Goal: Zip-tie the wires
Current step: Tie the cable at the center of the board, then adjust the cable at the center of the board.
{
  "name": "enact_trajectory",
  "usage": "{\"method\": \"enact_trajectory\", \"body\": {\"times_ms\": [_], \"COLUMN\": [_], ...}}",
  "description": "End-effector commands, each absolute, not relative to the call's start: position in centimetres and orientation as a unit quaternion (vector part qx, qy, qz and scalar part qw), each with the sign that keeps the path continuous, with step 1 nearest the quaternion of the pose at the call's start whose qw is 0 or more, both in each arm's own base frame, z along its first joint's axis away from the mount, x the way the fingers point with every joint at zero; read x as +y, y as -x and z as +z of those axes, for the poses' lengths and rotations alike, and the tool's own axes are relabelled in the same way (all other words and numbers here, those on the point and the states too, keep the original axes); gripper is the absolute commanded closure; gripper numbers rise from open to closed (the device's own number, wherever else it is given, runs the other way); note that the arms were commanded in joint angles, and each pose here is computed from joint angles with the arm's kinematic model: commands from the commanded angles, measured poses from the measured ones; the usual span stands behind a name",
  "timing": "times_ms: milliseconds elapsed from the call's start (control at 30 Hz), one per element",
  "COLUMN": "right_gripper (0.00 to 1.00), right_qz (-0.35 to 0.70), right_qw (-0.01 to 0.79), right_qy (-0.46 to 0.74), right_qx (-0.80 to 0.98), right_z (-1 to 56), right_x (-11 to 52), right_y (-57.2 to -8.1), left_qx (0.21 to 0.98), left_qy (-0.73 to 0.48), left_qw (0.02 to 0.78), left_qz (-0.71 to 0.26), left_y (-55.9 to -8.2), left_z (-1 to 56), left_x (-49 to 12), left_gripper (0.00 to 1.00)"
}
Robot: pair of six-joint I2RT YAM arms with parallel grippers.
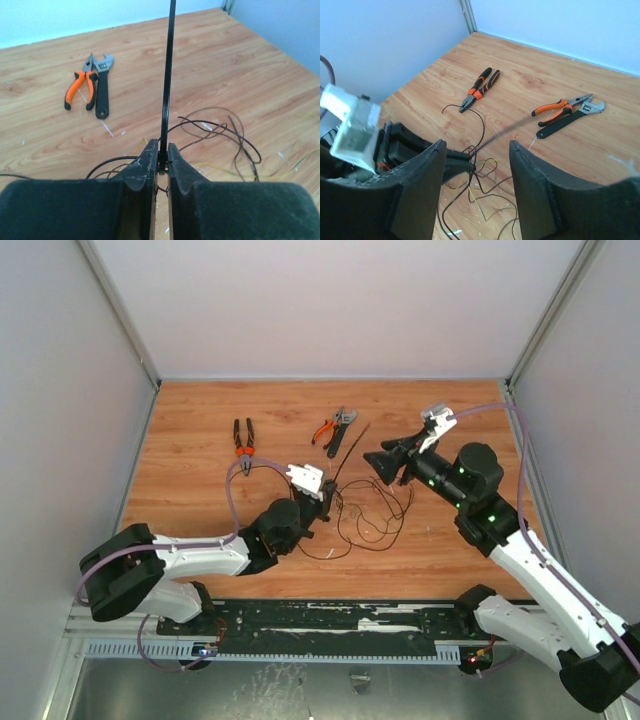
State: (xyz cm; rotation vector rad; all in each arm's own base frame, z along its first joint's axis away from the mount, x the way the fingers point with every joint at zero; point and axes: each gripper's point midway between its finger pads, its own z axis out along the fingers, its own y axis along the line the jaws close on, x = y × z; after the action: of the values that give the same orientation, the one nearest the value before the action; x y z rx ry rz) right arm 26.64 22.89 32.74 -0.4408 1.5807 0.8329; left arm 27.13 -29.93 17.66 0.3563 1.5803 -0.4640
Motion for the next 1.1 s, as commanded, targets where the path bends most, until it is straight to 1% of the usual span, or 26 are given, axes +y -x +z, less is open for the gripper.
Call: {"method": "enact_trajectory", "body": {"times_ms": [0, 167, 267, 367, 500, 633, 767, 867, 1000, 1067], "right_gripper": [0.44, 0.38, 0.38, 0.38, 0.36, 0.38, 0.44, 0.46, 0.46, 0.45], "right_qz": [0.348, 0.346, 0.343, 0.353, 0.395, 0.419, 0.414, 0.415, 0.433, 0.452], "right_qw": [0.615, 0.581, 0.573, 0.569, 0.554, 0.513, 0.480, 0.478, 0.495, 0.488], "right_qy": [0.209, 0.209, 0.212, 0.229, 0.250, 0.263, 0.267, 0.266, 0.261, 0.261], "right_qx": [0.676, 0.706, 0.713, 0.707, 0.689, 0.702, 0.726, 0.727, 0.707, 0.700], "right_z": [31.3, 27.7, 26.6, 26.1, 26.2, 25.2, 23.1, 22.6, 23.8, 24.1], "right_x": [22.1, 22.1, 22.2, 22.6, 23.6, 24.8, 24.9, 24.8, 24.7, 25.0], "right_y": [-26.1, -26.1, -26.4, -26.3, -25.7, -25.4, -25.4, -25.2, -24.3, -23.7], "left_qx": [0.686, 0.672, 0.663, 0.662, 0.662, 0.663, 0.658, 0.656, 0.657, 0.658], "left_qy": [-0.145, -0.143, -0.141, -0.139, -0.139, -0.138, -0.135, -0.136, -0.137, -0.137], "left_qw": [0.684, 0.699, 0.707, 0.709, 0.709, 0.710, 0.715, 0.716, 0.716, 0.716], "left_qz": [-0.201, -0.200, -0.201, -0.199, -0.198, -0.192, -0.195, -0.194, -0.190, -0.190], "left_y": [-27.6, -27.6, -27.4, -27.3, -27.1, -27.2, -27.2, -27.2, -27.2, -27.2], "left_z": [21.7, 24.7, 26.2, 26.7, 26.6, 26.5, 27.1, 27.3, 27.2, 27.2], "left_x": [-30.0, -29.8, -29.3, -28.8, -28.5, -28.3, -28.2, -28.2, -28.1, -28.1], "left_gripper": [0.98, 0.96, 0.95, 0.95, 0.95, 0.94, 0.94, 0.93, 0.93, 0.92]}}
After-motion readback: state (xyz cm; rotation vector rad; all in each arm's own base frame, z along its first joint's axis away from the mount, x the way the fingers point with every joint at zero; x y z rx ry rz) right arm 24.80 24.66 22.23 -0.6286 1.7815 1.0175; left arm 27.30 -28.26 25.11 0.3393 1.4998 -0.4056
